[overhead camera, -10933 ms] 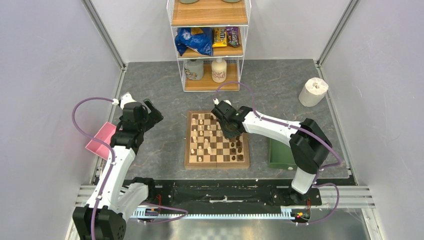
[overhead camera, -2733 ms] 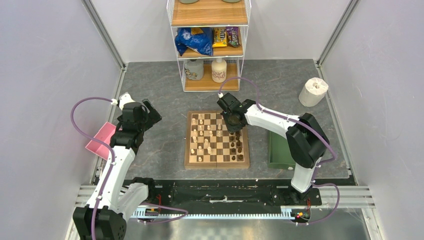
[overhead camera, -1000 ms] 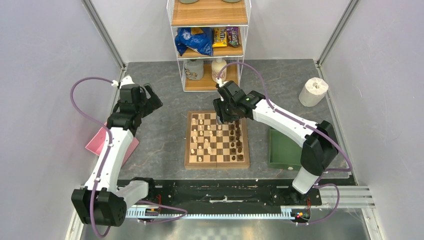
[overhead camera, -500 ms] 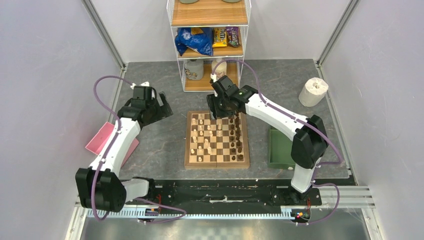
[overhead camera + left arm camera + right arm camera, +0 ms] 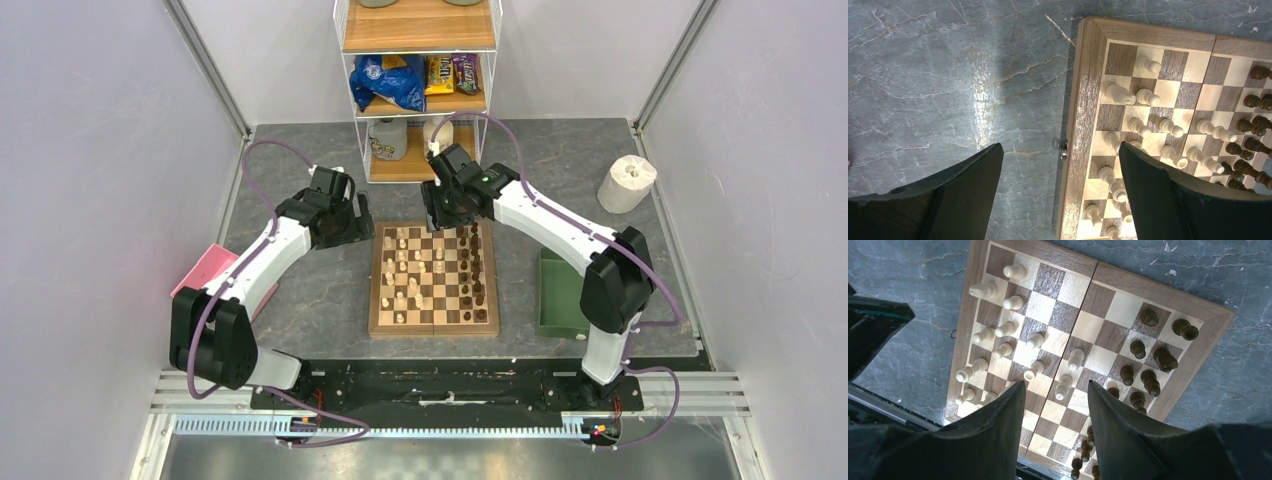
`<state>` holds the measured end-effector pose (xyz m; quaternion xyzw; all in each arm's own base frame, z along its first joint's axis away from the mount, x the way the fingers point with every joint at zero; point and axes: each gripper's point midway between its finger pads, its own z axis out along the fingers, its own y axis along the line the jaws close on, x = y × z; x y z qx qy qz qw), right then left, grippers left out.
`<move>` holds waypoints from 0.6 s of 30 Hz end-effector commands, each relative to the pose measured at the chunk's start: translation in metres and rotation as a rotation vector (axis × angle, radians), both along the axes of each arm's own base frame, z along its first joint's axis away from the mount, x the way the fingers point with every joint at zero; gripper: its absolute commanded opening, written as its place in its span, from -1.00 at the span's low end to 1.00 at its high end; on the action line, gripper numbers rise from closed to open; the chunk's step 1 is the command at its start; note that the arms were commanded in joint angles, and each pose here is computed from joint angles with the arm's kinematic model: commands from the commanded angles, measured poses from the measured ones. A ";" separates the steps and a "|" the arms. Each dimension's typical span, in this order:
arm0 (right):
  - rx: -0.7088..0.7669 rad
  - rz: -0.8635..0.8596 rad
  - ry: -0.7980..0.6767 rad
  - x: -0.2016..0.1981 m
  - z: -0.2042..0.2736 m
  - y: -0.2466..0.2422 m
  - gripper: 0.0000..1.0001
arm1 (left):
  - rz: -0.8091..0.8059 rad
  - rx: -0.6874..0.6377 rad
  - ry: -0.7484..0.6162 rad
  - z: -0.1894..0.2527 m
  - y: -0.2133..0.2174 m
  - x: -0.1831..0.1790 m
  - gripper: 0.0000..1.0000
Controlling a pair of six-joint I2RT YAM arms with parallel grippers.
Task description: Set up the chess pieces on the board
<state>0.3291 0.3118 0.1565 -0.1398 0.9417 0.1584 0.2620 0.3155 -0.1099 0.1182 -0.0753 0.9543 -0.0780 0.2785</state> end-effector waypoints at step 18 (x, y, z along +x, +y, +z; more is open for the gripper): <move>-0.104 0.017 0.172 -0.006 -0.056 0.001 -0.06 | 0.143 0.091 -0.179 0.043 0.033 0.012 0.86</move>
